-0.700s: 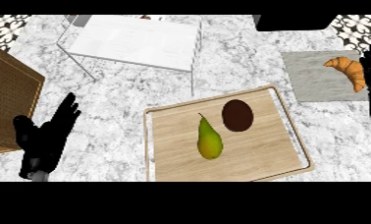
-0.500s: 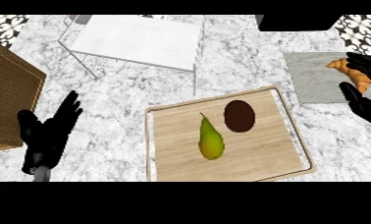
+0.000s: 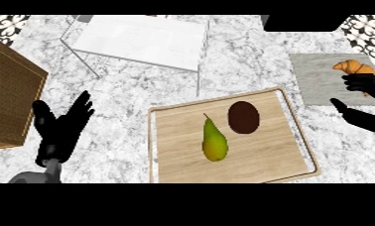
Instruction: Pick the cupcake from the tray and place it in the tiered shelf
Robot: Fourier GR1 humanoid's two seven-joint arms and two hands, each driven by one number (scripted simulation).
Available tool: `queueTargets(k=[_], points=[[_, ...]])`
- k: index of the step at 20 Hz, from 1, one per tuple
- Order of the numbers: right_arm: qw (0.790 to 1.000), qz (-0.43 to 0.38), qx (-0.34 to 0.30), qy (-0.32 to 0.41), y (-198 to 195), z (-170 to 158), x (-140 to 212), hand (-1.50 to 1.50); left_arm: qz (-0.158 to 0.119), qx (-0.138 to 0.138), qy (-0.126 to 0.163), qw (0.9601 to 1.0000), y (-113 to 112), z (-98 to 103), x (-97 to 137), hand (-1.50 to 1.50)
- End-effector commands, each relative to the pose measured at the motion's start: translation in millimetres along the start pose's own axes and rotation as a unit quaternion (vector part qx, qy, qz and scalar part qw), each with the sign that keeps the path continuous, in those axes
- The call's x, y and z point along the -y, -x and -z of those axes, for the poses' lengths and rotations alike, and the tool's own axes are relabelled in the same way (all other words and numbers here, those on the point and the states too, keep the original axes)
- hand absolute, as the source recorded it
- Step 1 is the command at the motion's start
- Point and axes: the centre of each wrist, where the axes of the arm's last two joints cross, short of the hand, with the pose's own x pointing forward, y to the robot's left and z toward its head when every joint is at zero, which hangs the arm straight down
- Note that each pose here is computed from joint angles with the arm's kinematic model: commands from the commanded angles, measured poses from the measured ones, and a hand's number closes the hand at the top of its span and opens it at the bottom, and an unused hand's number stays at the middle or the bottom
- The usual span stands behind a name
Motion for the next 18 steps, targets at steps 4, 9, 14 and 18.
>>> queueTargets(k=[4, 9, 14, 18], points=[[0.991, 0.004, 0.036, -0.133, -13.4, -13.9, 11.1, -1.50, -0.015, -0.017, 0.002, 0.9997, 9.7, 13.5, 14.5, 0.00], [0.976, -0.019, 0.028, -0.214, -70.4, -34.6, 0.5, -1.50, -0.002, -0.017, -0.004, 0.9998, 17.5, 0.2, -1.1, 0.00], [0.967, -0.092, -0.002, -0.239, -111.6, -33.1, -11.2, -1.50, -0.003, -0.016, 0.007, 0.9998, 16.1, 4.8, 1.2, 0.00], [0.969, -0.114, -0.047, -0.215, -153.1, -37.6, -46.3, -1.50, -0.004, -0.013, -0.001, 0.9999, -2.3, 12.8, 9.4, 0.00]])
